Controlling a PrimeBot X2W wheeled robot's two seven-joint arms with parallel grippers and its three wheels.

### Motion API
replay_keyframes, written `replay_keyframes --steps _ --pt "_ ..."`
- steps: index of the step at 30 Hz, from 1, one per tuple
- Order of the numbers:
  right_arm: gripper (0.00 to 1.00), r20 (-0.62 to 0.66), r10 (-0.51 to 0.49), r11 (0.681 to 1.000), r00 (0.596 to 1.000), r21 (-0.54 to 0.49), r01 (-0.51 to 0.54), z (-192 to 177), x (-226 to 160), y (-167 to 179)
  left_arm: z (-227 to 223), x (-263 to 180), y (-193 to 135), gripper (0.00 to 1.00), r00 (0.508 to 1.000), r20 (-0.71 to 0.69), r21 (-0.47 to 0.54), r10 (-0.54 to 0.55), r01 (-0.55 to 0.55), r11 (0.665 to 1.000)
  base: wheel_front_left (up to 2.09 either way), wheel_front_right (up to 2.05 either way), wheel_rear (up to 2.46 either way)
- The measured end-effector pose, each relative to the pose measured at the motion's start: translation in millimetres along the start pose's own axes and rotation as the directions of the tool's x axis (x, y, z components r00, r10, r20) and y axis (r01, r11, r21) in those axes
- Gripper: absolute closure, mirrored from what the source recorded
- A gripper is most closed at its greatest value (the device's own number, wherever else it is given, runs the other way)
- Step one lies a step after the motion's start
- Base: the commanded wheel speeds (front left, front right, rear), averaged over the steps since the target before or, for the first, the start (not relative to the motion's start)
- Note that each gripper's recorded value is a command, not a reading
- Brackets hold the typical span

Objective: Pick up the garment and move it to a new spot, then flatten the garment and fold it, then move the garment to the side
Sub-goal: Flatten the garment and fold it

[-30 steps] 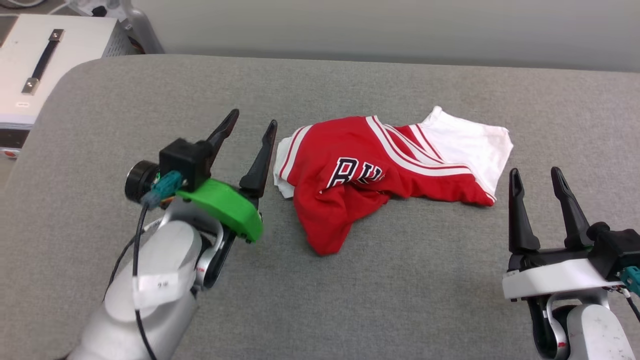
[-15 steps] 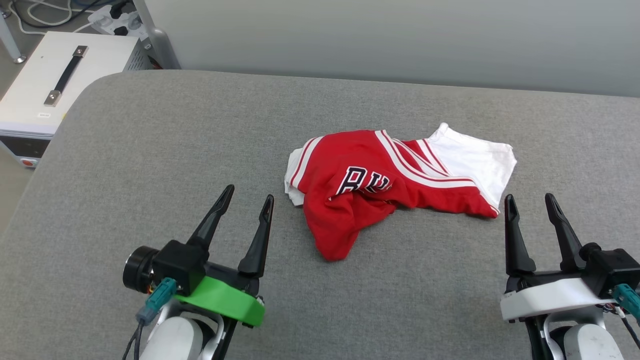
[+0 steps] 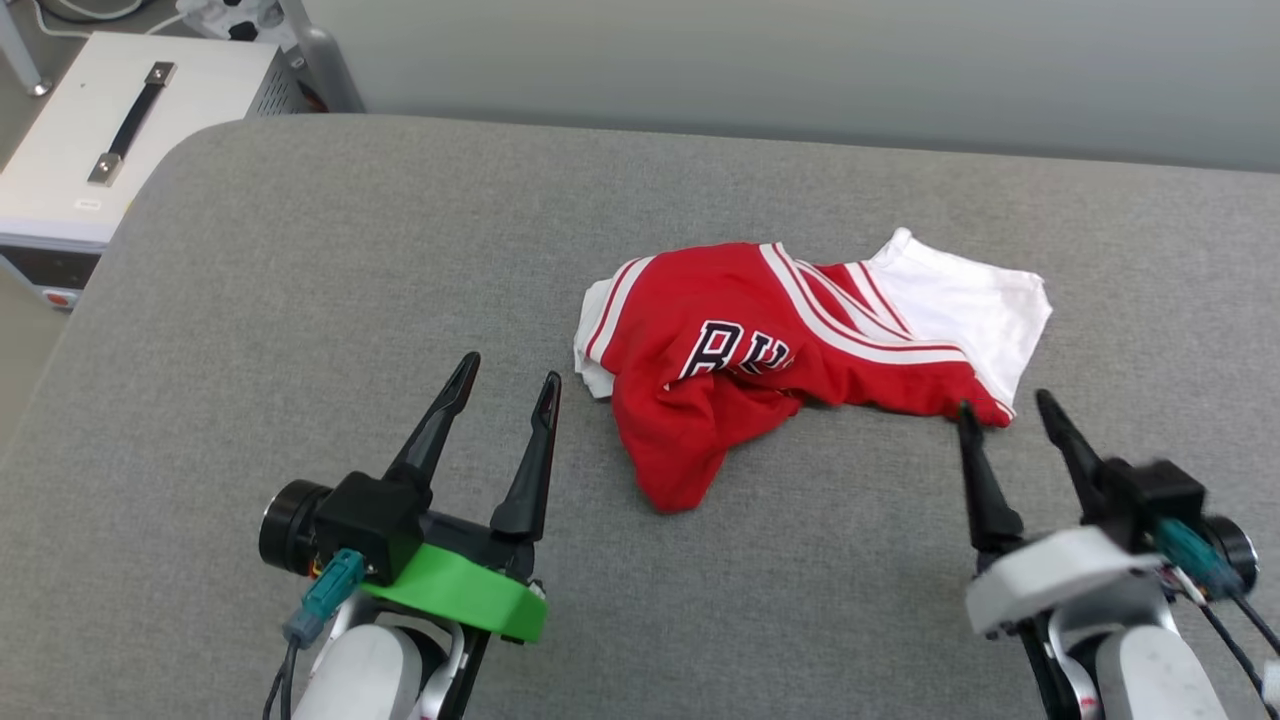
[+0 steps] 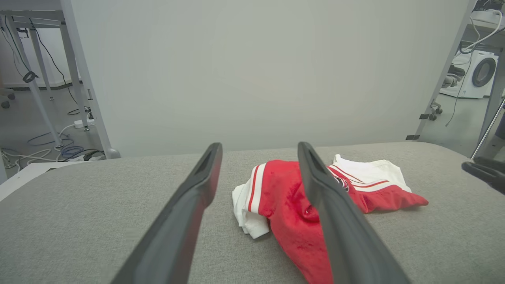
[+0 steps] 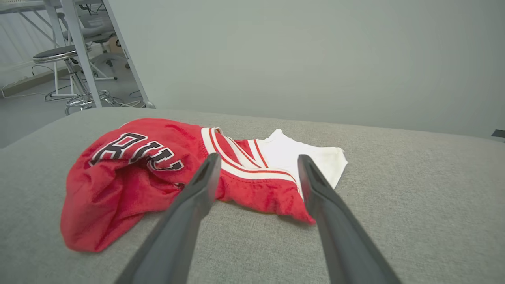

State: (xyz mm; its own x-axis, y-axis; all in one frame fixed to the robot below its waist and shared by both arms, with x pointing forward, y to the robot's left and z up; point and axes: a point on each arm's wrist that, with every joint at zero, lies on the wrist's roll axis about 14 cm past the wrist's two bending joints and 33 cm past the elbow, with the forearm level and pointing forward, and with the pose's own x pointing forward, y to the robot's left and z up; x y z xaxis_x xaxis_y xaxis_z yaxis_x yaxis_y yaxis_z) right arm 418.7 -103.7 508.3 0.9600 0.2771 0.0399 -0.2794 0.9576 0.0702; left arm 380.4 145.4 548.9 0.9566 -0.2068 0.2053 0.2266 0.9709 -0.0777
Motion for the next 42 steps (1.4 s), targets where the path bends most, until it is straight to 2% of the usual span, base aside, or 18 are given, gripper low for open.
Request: replay_keyframes --steps 3,6,9,13,21,23,27,28,29,30,37,42 --pt "0.00 -0.126 0.041 0.999 0.991 -0.026 -0.044 -13.3 16.6 11.2 -4.5 0.7 2.0 0.00 1.000 -0.012 -0.003 0.006 -0.006 1.000 0.00 0.00 0.00" --pt "0.00 -0.280 0.063 0.995 0.958 -0.058 -0.082 -29.7 32.0 11.9 -6.6 2.6 6.3 0.00 1.000 -0.018 -0.001 0.015 -0.015 1.000 0.00 0.00 0.00" --pt "0.00 -0.434 0.067 0.994 0.899 -0.052 -0.099 -49.1 42.2 6.0 -6.9 4.0 11.3 0.00 0.999 -0.019 0.000 0.029 -0.029 1.000 0.00 0.00 0.00" --pt "0.00 -0.596 0.072 0.990 0.800 -0.052 -0.128 -72.2 50.4 2.7 -9.2 1.8 19.6 0.00 0.998 -0.028 0.005 0.056 -0.055 0.998 0.00 0.00 0.00" --pt "0.00 -0.751 0.036 0.985 0.659 -0.085 -0.151 -106.0 64.8 -8.4 -15.4 -1.8 36.1 0.00 0.993 -0.052 0.014 0.108 -0.108 0.994 0.00 0.00 0.00" --pt "0.00 -0.772 0.035 0.983 0.635 -0.087 -0.160 -115.1 66.8 -6.9 -17.9 -2.7 39.7 0.00 0.991 -0.060 0.017 0.120 -0.119 0.993 0.00 0.00 0.00" --pt "0.00 -0.790 0.048 0.980 0.612 -0.083 -0.183 -127.2 73.4 0.1 -21.4 -4.2 46.7 0.00 0.987 -0.073 0.024 0.143 -0.142 0.990 0.00 0.00 0.00" --pt "0.51 -0.795 0.052 0.979 0.604 -0.080 -0.189 -130.6 73.3 1.9 -22.2 -5.1 48.3 0.00 0.986 -0.076 0.025 0.149 -0.148 0.989 0.00 0.00 0.00" --pt "0.72 -0.799 0.054 0.978 0.599 -0.079 -0.193 -132.6 73.0 3.3 -22.7 -5.9 49.5 0.00 0.985 -0.078 0.026 0.154 -0.152 0.988 0.00 0.00 0.00" --pt "1.00 -0.799 0.057 0.977 0.599 -0.079 -0.198 -132.9 72.8 4.8 -22.8 -6.6 50.4 0.00 0.984 -0.079 0.027 0.157 -0.155 0.988 0.00 0.00 0.00" --pt "1.00 -0.784 0.083 0.975 0.615 -0.065 -0.214 -125.9 56.1 8.8 -18.6 -8.1 46.1 0.00 0.987 -0.069 0.025 0.142 -0.141 0.990 0.00 0.00 0.00" --pt "1.00 -0.774 0.056 0.978 0.630 -0.085 -0.191 -114.1 25.3 -8.2 -12.7 -9.4 34.7 0.00 0.993 -0.051 0.013 0.110 -0.109 0.994 0.00 0.00 0.00"
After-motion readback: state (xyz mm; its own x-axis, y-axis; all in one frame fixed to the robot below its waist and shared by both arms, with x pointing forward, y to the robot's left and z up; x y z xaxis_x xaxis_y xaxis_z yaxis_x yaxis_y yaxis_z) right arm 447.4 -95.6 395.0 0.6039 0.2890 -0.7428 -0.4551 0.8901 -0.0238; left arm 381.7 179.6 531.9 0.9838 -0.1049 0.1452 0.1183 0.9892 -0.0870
